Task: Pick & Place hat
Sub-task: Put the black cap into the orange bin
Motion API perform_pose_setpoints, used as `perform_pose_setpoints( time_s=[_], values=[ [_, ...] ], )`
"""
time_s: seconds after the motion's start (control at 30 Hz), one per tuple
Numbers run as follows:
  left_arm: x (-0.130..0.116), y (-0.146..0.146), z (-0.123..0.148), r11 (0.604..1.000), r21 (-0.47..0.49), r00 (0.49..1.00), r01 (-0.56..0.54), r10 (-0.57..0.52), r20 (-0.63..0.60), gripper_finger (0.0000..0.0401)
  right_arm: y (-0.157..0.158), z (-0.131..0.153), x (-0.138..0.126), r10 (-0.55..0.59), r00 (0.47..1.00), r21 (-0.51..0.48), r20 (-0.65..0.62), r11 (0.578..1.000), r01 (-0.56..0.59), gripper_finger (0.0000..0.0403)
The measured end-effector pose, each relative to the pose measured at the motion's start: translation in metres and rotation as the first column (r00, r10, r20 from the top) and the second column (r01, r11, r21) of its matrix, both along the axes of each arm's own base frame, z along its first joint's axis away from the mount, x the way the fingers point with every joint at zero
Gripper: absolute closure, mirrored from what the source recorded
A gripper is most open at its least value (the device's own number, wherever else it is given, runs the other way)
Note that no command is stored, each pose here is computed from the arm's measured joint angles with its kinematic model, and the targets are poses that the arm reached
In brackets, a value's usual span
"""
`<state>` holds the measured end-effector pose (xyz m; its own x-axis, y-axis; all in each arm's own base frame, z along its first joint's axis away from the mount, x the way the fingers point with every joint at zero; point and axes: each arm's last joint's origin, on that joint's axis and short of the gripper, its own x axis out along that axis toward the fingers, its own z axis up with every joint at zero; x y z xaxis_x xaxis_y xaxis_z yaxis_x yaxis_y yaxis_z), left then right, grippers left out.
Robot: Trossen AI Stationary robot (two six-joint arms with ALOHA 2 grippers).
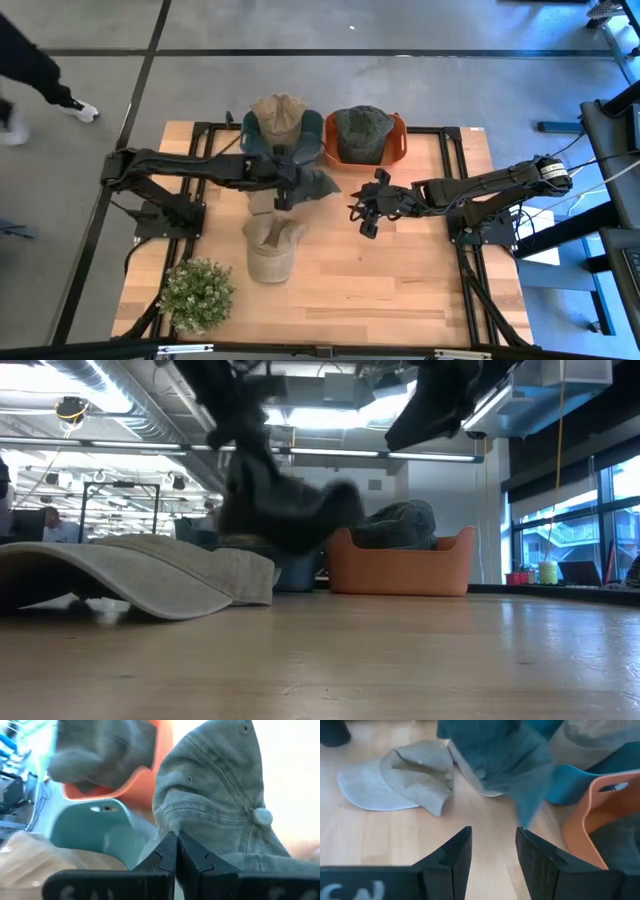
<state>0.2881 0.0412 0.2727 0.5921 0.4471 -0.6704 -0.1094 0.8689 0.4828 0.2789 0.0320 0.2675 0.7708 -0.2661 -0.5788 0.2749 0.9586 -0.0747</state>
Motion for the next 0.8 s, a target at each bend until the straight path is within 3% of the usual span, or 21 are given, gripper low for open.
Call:
perform_pose_setpoints(
  time_s=[0.1, 0.2, 0.3, 0.43, 0.57, 0.8],
  values=[
    [-0.012, -0.002, 0.019, 0.999, -0.021, 0.994, -0.038, 0.040, 0.104, 0.0398, 0.001, -0.006, 0.001, 0.005, 0.999, 0.007, 0.054, 1.000, -0.005, 0.0249],
    [-0.021, -0.003, 0.036, 0.996, -0.041, 0.973, -0.079, 0.086, 0.213, 0.0398, 0.002, -0.022, 0.002, 0.014, 0.979, 0.006, 0.206, 1.000, -0.015, 0.0249],
    [-0.021, -0.005, 0.045, 0.993, -0.025, 0.943, -0.115, 0.117, 0.313, 0.0399, 0.000, -0.036, -0.003, 0.001, 0.918, 0.035, 0.398, 0.999, -0.016, 0.0249],
    [-0.012, -0.011, 0.046, 0.997, 0.012, 0.892, -0.082, 0.068, 0.446, 0.0399, -0.003, -0.045, -0.015, -0.018, 0.810, 0.059, 0.587, 0.998, -0.021, 0.0249],
    [-0.005, -0.015, 0.042, 0.997, 0.063, 0.838, -0.047, 0.004, 0.546, 0.0399, -0.004, -0.052, -0.024, -0.021, 0.777, 0.060, 0.629, 0.998, -0.022, 0.0249],
    [-0.005, -0.022, 0.036, 0.997, 0.078, 0.708, 0.015, -0.066, 0.703, 0.0399, -0.013, -0.055, -0.025, -0.047, 0.777, 0.048, 0.627, 0.999, 0.021, 0.0249]
  ],
)
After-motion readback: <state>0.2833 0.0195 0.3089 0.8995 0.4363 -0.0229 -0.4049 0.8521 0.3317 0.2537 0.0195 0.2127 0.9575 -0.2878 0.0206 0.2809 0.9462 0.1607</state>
